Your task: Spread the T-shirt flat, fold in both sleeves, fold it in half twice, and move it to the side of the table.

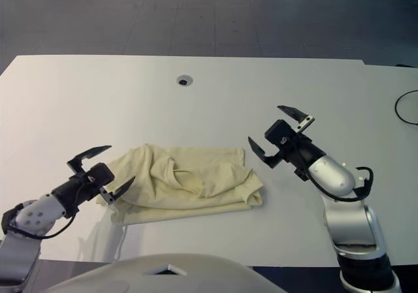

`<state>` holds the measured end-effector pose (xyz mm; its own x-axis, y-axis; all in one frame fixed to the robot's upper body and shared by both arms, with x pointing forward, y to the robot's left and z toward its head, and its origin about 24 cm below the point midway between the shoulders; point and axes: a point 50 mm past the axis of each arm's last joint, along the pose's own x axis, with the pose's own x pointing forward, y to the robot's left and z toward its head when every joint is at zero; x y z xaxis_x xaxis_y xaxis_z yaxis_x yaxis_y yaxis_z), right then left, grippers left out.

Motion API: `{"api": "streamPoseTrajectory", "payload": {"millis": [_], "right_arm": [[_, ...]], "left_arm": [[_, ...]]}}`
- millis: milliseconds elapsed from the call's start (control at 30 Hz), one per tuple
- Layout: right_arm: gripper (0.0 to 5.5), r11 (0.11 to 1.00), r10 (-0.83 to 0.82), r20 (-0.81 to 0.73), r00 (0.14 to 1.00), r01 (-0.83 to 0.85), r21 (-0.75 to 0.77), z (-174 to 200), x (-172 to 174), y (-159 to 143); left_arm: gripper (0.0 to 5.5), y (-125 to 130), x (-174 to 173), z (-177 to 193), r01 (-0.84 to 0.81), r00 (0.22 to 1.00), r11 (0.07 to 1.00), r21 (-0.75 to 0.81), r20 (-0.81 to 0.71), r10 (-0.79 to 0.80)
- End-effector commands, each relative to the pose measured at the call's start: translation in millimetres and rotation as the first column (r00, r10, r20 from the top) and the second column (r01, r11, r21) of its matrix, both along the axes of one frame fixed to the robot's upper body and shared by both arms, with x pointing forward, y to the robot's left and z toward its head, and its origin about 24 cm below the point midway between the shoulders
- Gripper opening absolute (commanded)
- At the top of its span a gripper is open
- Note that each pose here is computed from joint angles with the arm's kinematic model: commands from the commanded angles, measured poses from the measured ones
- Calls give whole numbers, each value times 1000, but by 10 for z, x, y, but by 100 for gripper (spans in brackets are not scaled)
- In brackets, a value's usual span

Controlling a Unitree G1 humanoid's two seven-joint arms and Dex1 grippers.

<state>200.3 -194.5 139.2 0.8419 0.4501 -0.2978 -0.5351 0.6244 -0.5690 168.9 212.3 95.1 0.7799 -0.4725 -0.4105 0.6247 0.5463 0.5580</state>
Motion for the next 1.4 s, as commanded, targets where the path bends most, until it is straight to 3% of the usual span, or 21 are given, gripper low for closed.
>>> {"api": "streamPoseTrajectory", "payload": {"millis": [33,200,333,433,567,1100,1400], "right_arm": [[537,984,177,-119,977,-175,22,-53,-284,224],[476,957,287,-229,930,-289,25,-255,-412,399],[533,942,329,-291,898,-335,29,-396,-465,486],[539,930,354,-332,874,-365,32,-506,-493,551],[492,921,373,-353,858,-389,26,-570,-487,588],[223,928,359,-349,866,-369,39,-560,-432,567],[348,907,377,-386,842,-420,-30,-621,-457,534]], "left_arm": [[540,-86,91,100,127,992,989,-80,27,-126],[540,-132,203,130,215,976,974,-68,49,-212],[540,-240,298,96,283,958,959,-34,57,-280],[540,-315,345,-33,320,947,947,-1,41,-320],[540,-355,356,-74,326,944,945,7,41,-326],[540,-390,333,-158,325,946,946,-9,12,-325],[540,-405,303,-179,320,948,947,-13,3,-320]]}}
